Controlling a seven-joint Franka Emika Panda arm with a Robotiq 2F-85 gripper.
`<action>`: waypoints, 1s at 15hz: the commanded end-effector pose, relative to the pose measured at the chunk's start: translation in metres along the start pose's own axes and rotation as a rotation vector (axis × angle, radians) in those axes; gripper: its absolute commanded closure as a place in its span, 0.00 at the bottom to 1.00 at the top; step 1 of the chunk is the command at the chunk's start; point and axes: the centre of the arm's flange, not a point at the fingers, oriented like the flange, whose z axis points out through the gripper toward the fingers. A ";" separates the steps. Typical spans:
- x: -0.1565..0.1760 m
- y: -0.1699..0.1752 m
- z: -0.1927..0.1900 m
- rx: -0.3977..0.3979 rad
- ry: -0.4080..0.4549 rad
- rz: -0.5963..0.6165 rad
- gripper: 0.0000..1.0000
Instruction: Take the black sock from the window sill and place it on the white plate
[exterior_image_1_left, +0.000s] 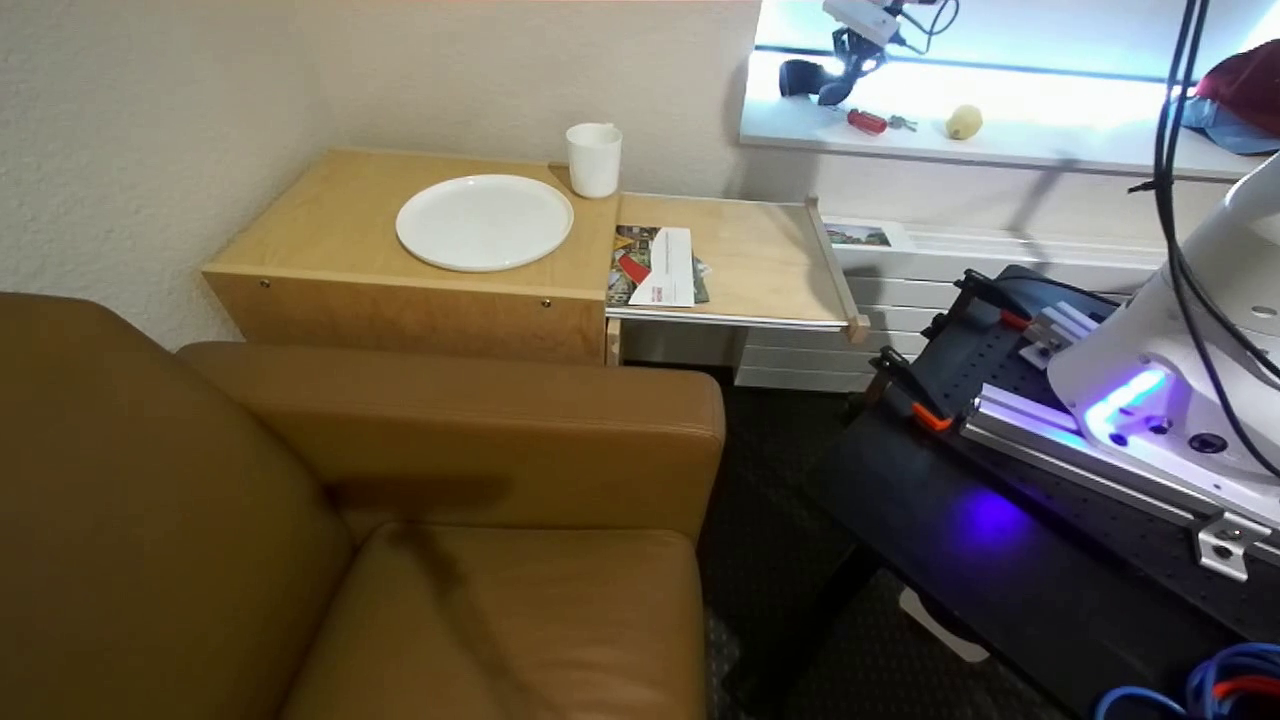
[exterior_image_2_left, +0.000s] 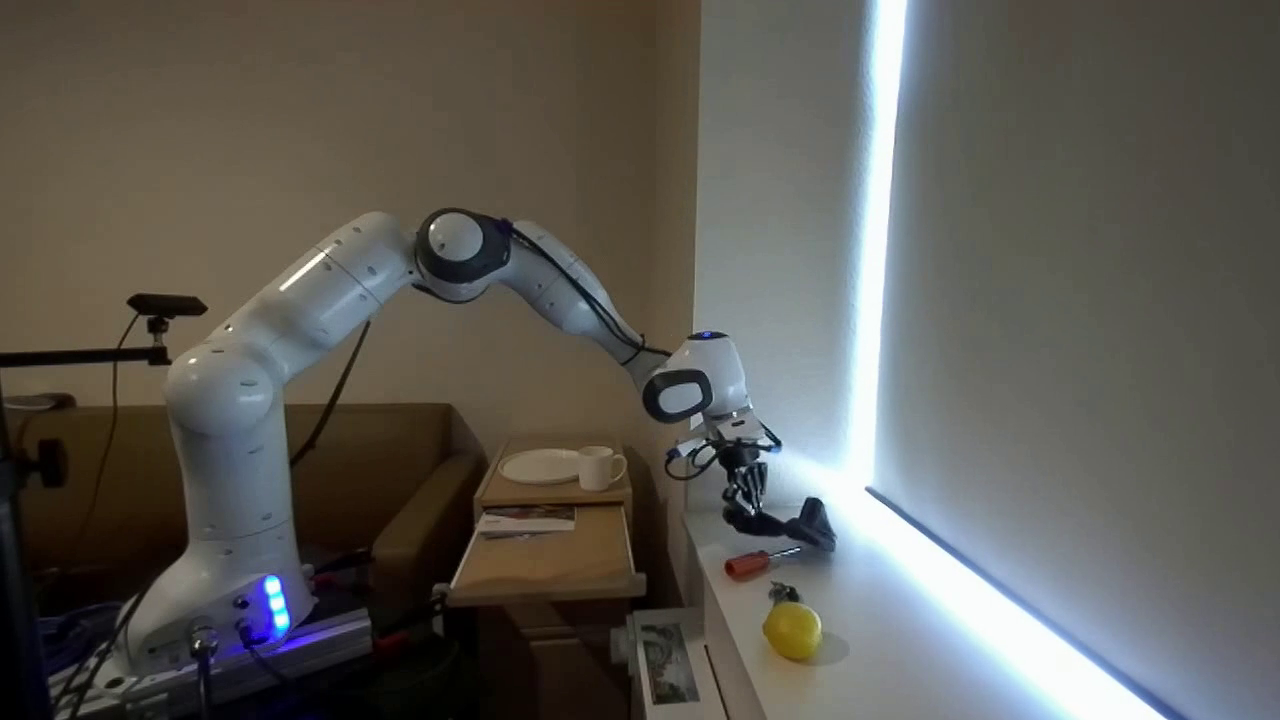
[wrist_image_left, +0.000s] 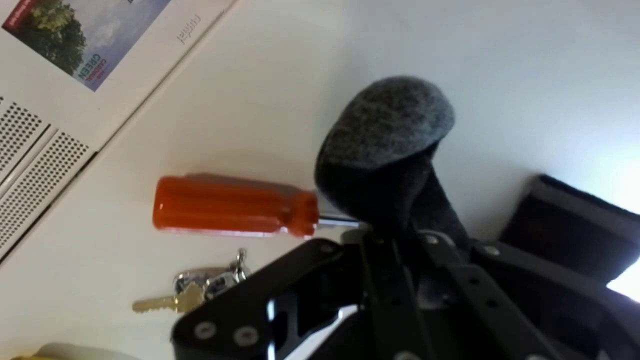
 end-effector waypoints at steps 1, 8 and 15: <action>0.014 0.038 -0.085 0.053 -0.121 -0.054 0.99; -0.042 0.101 -0.186 0.060 -0.274 -0.402 0.99; -0.150 0.109 -0.230 0.201 -0.273 -0.657 0.99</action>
